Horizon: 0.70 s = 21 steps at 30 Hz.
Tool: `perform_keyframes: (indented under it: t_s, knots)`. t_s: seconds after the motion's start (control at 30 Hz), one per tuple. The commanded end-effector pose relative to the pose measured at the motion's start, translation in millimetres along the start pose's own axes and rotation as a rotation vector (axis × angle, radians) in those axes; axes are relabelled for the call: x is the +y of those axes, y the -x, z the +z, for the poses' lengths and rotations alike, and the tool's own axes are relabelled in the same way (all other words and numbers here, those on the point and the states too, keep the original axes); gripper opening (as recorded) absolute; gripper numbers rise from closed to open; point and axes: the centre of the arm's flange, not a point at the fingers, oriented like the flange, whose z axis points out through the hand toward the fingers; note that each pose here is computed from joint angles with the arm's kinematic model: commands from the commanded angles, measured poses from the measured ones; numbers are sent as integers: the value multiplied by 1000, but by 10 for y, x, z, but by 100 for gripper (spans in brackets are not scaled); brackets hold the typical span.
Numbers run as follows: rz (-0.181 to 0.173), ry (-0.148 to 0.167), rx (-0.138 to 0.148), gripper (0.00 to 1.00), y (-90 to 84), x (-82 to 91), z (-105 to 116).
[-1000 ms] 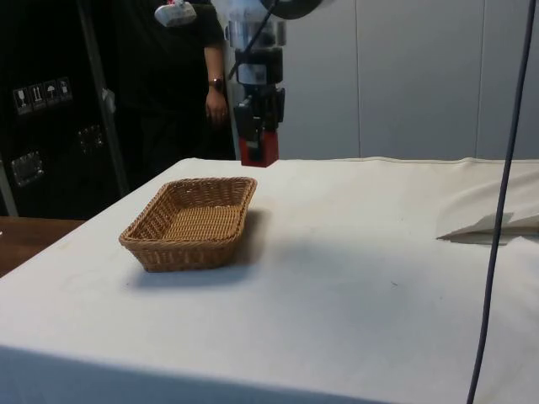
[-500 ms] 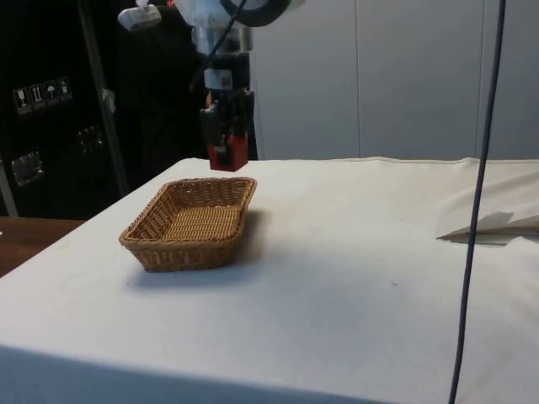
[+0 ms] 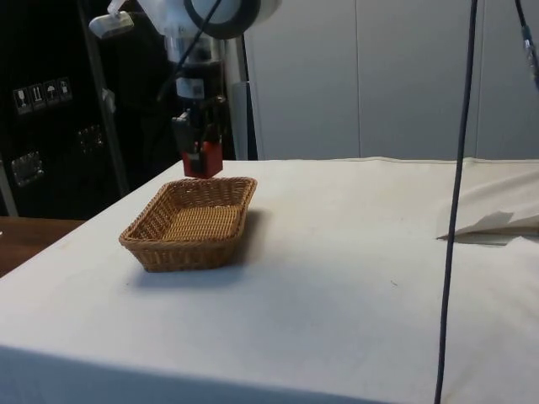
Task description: Pick up the cube and place it into the basket.
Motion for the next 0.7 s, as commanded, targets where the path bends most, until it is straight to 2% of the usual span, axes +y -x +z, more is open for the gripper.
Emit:
perform_keyframes:
  t_s: [0.0, 0.03, 0.27, 0.3, 0.33, 0.57, 0.6, 0.63, 0.67]
  knots:
    - [0, 0, 0, 3, 0, 0, 0]
    - [2, -9, -3, 3, -11, -22, 35]
    - [4, -8, -6, 3, -97, -51, 267]
    - [5, 5, -7, 3, -96, -41, 259]
    - [6, -8, -7, 3, -124, -54, 318]
    - [10, -7, -15, 3, -202, -80, 511]
    - [9, 9, -13, 3, -188, -66, 464]
    - [10, -9, -17, 3, -211, -84, 537]
    - [12, -12, -25, 3, -226, -86, 598]
